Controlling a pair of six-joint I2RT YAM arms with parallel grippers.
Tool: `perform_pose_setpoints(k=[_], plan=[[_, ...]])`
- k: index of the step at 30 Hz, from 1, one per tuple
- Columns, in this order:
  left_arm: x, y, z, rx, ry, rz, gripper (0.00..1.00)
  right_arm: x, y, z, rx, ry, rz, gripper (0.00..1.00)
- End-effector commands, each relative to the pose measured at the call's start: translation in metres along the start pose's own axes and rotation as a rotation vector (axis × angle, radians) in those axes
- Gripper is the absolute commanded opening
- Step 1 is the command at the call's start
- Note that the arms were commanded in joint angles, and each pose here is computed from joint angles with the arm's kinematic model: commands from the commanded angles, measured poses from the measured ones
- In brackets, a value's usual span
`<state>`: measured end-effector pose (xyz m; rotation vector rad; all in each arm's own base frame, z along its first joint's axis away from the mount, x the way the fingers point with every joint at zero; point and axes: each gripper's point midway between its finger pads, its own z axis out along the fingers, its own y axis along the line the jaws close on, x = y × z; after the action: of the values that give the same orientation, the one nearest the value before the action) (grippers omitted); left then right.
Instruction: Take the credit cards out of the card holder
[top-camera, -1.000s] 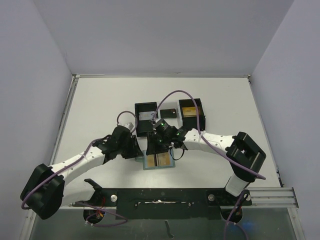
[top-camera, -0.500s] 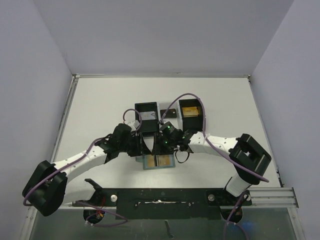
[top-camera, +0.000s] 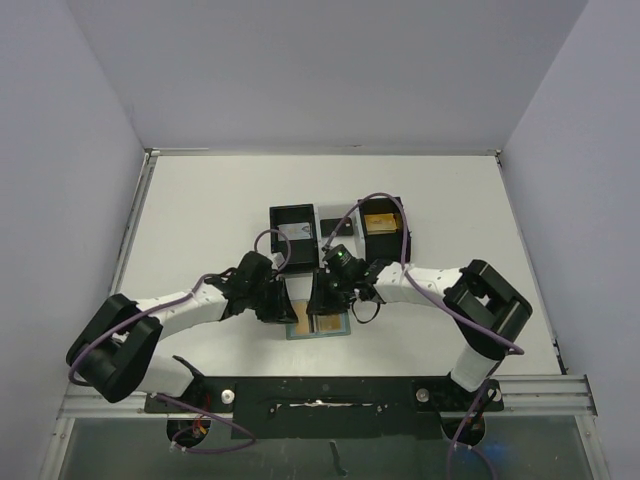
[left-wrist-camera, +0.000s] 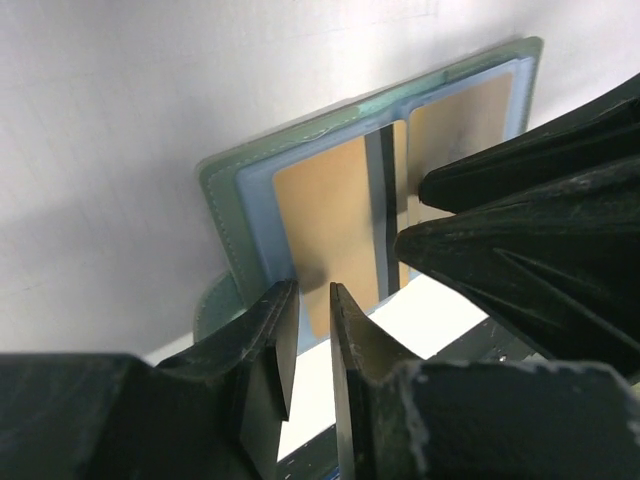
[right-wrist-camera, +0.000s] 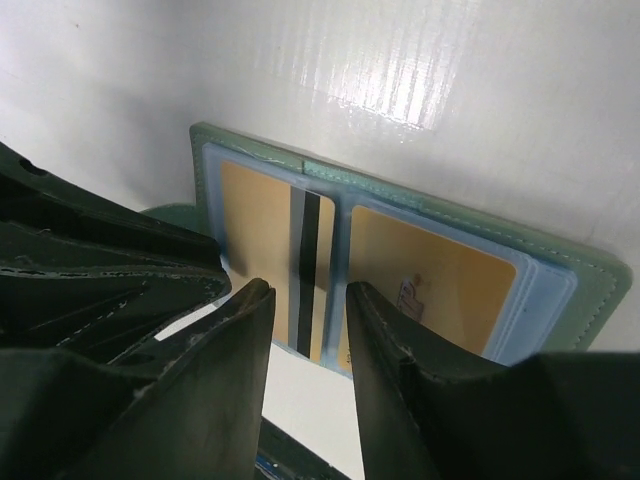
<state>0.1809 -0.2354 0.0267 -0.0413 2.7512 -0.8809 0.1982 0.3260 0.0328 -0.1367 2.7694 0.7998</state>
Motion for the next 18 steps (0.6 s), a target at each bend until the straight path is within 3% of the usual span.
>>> perform_pose_setpoints(k=[1, 9, 18], plan=[[-0.009, -0.003, 0.001, -0.017, -0.014, 0.041, 0.18, -0.002, 0.002, 0.004, -0.052, 0.013, 0.038, 0.36], [-0.004, 0.009, 0.005, -0.062, 0.008, 0.048, 0.16, -0.001, 0.008, 0.01, -0.102, 0.039, 0.032, 0.31], [-0.001, 0.016, 0.005, -0.097, 0.016, 0.05, 0.14, -0.003, 0.012, 0.01, -0.17, 0.04, 0.043, 0.17]])
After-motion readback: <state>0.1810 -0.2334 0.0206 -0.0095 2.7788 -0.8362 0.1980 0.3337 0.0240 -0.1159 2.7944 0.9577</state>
